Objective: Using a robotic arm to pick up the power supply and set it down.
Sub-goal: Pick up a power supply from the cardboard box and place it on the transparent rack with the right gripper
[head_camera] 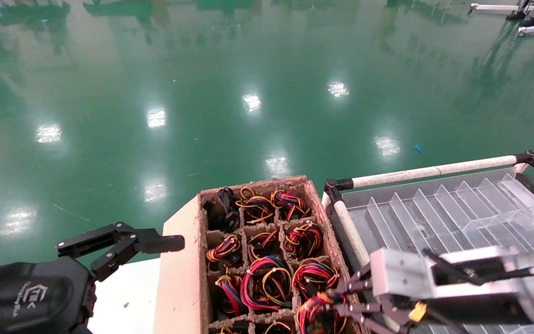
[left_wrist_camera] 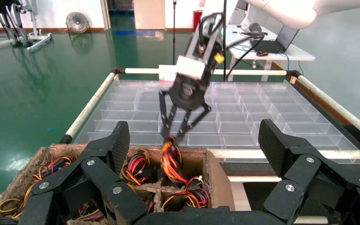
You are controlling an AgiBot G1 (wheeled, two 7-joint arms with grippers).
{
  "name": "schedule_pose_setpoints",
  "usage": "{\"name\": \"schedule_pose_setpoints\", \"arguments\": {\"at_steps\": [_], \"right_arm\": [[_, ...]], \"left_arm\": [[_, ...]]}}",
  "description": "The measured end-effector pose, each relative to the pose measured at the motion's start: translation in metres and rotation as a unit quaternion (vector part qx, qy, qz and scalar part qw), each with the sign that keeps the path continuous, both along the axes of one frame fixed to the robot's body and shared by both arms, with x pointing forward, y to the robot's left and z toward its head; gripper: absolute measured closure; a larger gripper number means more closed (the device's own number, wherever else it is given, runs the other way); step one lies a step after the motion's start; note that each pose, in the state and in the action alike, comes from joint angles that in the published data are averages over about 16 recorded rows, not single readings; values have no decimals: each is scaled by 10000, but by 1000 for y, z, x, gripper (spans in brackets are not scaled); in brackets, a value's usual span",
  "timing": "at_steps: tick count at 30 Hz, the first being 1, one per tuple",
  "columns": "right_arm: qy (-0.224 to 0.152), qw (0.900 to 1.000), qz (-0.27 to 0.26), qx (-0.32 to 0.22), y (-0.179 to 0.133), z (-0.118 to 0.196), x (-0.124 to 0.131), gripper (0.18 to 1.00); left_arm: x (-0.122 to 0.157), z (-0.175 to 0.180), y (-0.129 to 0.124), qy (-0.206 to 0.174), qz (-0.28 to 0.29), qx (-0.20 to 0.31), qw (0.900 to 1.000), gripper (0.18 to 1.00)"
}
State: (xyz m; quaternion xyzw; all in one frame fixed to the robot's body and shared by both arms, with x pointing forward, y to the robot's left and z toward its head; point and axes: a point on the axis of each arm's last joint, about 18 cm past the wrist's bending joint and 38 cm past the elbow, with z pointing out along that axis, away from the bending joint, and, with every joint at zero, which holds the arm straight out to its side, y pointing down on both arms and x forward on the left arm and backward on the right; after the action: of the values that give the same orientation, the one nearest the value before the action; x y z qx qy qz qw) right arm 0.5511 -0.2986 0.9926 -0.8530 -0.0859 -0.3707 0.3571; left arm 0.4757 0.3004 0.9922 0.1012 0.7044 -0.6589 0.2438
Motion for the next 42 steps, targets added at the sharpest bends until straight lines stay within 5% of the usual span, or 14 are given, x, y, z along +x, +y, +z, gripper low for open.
{"name": "schedule_pose_setpoints", "arguments": {"at_steps": [7, 22, 32, 42], "right_arm": [[-725, 9962, 256, 418, -4, 54, -18, 927], [-2142, 9712, 486, 918, -14, 165, -43, 930], [-2496, 9674, 33, 434, -34, 199, -15, 930], [-2802, 9567, -419, -663, -47, 203, 16, 931]], "left_arm": [[0, 0, 0, 0, 0, 0, 10000, 189], [0, 0, 0, 0, 0, 0, 10000, 184], [0, 0, 0, 0, 0, 0, 10000, 184], [0, 0, 0, 0, 0, 0, 10000, 184]]}}
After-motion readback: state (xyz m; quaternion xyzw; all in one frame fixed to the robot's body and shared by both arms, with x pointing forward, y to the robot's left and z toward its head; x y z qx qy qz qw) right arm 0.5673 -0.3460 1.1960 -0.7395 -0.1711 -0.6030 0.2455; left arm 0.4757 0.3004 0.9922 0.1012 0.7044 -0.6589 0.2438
